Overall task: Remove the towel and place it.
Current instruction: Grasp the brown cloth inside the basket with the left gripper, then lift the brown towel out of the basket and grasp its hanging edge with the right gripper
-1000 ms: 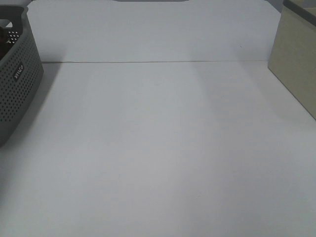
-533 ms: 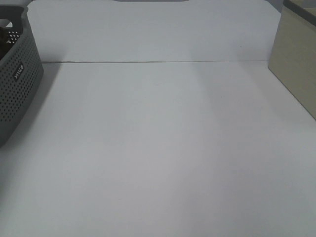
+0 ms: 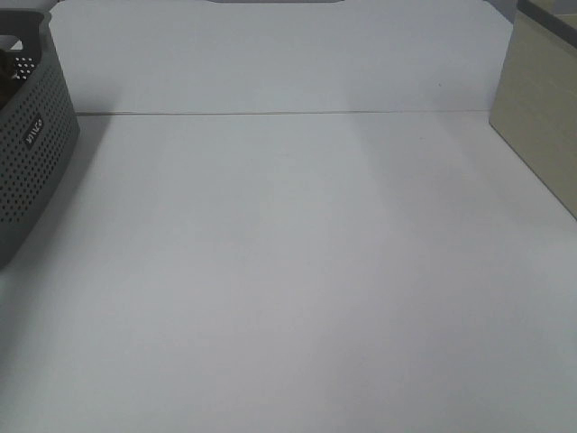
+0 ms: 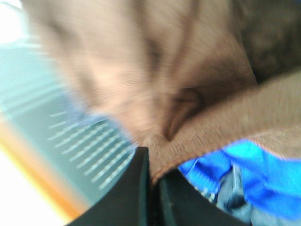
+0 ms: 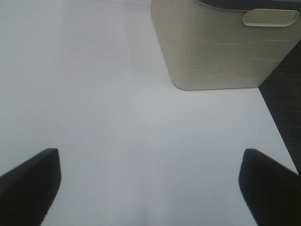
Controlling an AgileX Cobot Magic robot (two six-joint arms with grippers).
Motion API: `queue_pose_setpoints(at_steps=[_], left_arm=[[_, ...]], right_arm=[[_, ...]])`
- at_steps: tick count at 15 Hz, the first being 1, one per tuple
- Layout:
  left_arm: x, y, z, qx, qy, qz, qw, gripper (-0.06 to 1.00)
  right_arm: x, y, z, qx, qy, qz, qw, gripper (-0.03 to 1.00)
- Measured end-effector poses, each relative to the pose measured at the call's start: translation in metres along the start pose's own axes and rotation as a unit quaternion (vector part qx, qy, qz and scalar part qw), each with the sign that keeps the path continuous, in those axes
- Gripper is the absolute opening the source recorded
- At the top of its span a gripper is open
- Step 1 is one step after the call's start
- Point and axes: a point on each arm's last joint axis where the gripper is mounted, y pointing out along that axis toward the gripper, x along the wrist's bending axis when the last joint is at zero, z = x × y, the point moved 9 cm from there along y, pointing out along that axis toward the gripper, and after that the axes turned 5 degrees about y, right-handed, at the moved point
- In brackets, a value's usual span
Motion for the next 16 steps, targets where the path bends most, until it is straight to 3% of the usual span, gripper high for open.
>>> queue_pose_setpoints(at_steps=[4,7,10,12,16], left_arm=[[0.013,-0.095,0.001,-0.023,-0.052,-0.044,0.997,0.0],[0.015,-0.156,-0.002,-0.054,-0.062,-0.082,0.993,0.0],[0.014,-0.229,-0.009,-0.103,-0.071,-0.144,0.982,0.0],[0.007,-0.27,-0.02,-0.133,-0.05,-0.179,0.974,0.0],[0.004,-0.335,-0.044,-0.168,-0.009,-0.26,0.951,0.0]], right_arm=[[0.0,0.0,0.0,0.0,-0.001,0.0,1.0,0.98],[0.003,0.0,0.0,-0.001,-0.001,-0.009,1.0,0.98],[0.02,-0.005,-0.013,-0.025,-0.029,-0.054,0.998,0.98],[0.034,-0.001,-0.026,-0.033,-0.06,-0.093,0.993,0.98],[0.073,0.016,-0.058,-0.064,-0.102,-0.2,0.972,0.98]])
